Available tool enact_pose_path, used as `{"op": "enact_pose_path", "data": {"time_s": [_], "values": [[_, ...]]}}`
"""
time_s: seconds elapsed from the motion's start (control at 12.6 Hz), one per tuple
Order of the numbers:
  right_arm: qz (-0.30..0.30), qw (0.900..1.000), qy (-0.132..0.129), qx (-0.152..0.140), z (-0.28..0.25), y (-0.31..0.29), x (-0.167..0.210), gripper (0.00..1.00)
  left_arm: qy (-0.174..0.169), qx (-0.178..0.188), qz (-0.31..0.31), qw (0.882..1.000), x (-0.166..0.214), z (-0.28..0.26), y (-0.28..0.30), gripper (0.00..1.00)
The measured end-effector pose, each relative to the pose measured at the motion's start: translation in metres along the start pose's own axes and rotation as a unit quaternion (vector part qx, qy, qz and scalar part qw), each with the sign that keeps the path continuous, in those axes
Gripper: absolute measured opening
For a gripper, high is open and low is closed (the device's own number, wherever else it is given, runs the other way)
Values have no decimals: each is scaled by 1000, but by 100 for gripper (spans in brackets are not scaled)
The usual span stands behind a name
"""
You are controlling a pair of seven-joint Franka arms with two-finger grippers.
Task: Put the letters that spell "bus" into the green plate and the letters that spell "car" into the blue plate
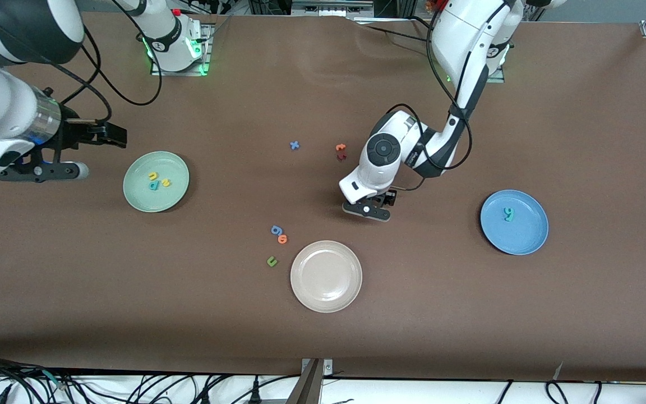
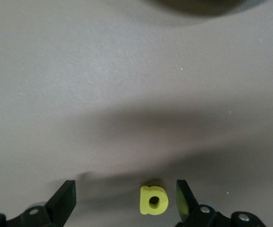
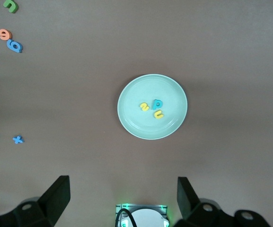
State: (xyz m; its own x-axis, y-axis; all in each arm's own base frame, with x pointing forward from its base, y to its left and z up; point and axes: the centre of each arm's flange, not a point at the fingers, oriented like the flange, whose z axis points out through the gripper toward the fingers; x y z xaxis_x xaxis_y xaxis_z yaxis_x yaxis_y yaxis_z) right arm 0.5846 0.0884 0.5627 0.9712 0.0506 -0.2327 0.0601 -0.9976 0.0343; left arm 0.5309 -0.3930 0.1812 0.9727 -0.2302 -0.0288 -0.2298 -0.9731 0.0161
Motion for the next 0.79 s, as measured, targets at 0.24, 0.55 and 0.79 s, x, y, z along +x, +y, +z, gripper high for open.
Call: {"op": "enact_pose_path", "data": {"time_s": [0.24, 0.55, 0.79], "values": [[22, 999, 29, 16, -3, 28, -19, 100, -2, 1, 0, 1000, -1, 4, 1, 94], [58, 995, 71, 28, -31, 72, -61, 100, 0, 13, 12, 1000, -1, 7, 1, 70], [58, 995, 74, 27, -33, 69, -73, 100, 3, 17, 16, 1000, -1, 6, 2, 62]]}}
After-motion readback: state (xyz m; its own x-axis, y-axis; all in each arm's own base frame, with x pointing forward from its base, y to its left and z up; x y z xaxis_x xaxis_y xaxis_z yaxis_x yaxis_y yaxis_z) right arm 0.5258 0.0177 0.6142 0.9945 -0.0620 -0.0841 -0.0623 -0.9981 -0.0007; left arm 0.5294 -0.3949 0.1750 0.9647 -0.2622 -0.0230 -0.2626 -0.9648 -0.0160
